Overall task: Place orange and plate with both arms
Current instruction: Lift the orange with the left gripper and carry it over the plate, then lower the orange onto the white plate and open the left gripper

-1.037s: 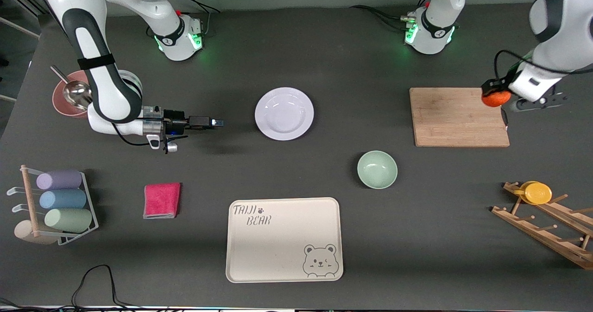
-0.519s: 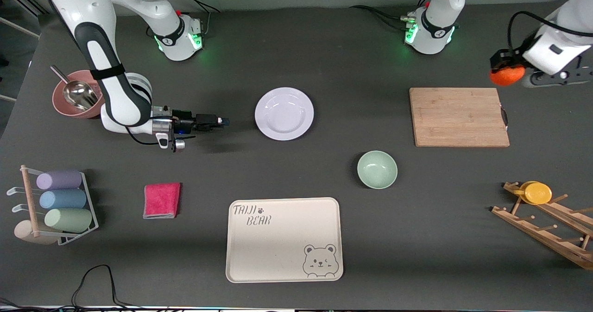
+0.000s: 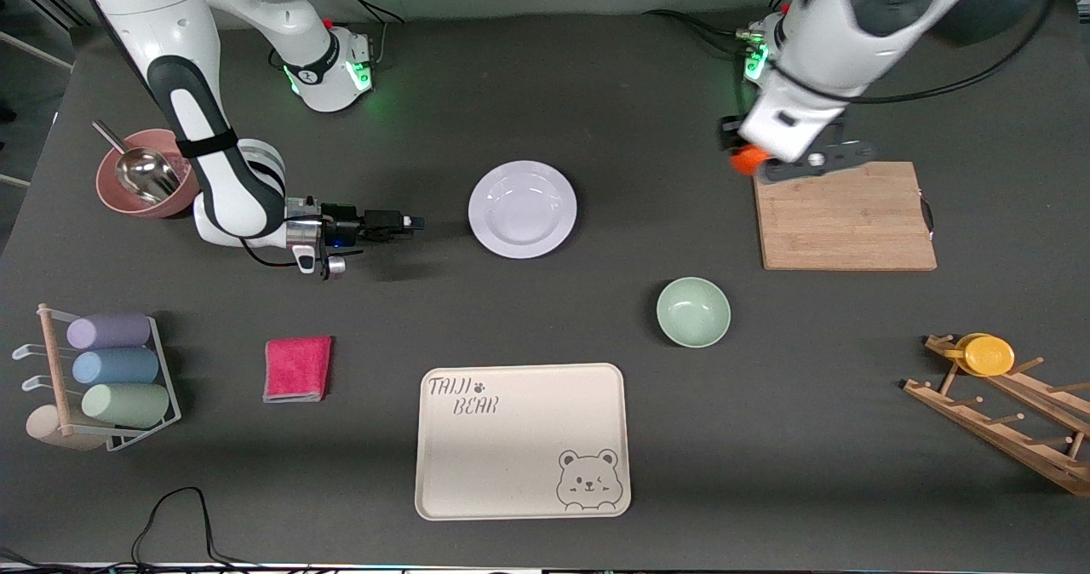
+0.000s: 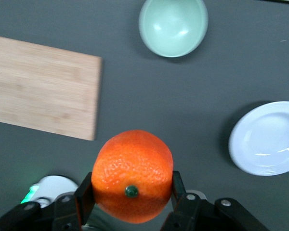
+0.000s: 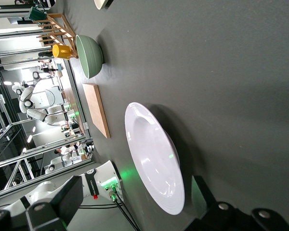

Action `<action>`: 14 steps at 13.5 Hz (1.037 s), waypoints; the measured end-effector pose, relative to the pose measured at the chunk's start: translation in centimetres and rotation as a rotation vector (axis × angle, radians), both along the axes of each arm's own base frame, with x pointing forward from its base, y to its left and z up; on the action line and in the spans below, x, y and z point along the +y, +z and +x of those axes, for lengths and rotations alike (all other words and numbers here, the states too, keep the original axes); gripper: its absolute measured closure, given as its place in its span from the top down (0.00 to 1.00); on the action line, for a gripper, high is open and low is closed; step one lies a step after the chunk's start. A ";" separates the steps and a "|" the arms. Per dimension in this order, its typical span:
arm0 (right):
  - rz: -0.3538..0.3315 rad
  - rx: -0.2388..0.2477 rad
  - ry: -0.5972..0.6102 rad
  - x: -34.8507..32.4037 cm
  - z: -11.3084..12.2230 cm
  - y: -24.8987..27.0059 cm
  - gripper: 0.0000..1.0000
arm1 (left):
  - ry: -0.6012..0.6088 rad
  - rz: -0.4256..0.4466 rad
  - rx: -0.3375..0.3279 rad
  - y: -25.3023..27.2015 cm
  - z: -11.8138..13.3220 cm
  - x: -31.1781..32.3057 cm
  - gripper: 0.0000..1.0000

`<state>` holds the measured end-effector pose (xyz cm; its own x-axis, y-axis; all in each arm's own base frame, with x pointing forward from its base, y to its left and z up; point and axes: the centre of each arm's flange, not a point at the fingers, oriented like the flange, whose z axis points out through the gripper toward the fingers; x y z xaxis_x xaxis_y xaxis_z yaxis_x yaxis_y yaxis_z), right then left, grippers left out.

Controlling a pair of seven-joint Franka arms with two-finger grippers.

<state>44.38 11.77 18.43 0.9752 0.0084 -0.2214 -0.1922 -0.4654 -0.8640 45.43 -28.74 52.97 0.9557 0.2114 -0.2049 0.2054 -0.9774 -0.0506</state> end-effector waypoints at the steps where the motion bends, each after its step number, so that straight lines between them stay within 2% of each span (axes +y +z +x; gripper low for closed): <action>1: 0.002 -0.001 -0.001 0.0 -0.1 -0.1 1.00 | 0.029 -0.023 -0.007 -0.8 0.1 -3.3 0.66; 3: 0.012 -0.017 -0.006 0.1 -0.2 -0.5 1.00 | 0.084 -0.077 -0.019 -3.5 -0.5 -9.8 0.66; 6: 0.014 -0.024 0.000 0.0 -0.4 -1.3 1.00 | 0.102 -0.089 -0.031 -9.7 -2.9 -17.7 0.66; 11: 0.024 -0.023 -0.007 0.7 -0.6 -1.7 1.00 | 0.114 -0.089 -0.070 -19.2 -5.5 -24.1 0.66; 14: 0.038 -0.030 0.002 2.1 -1.5 -2.4 1.00 | 0.098 -0.103 -0.067 -24.9 -6.2 -25.9 0.66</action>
<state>42.90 13.90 16.01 0.9813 0.0182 -0.1918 -0.1652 -0.4329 -0.8862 39.20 -54.67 28.10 0.9438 0.2854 -0.1667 0.2995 -0.9518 0.0659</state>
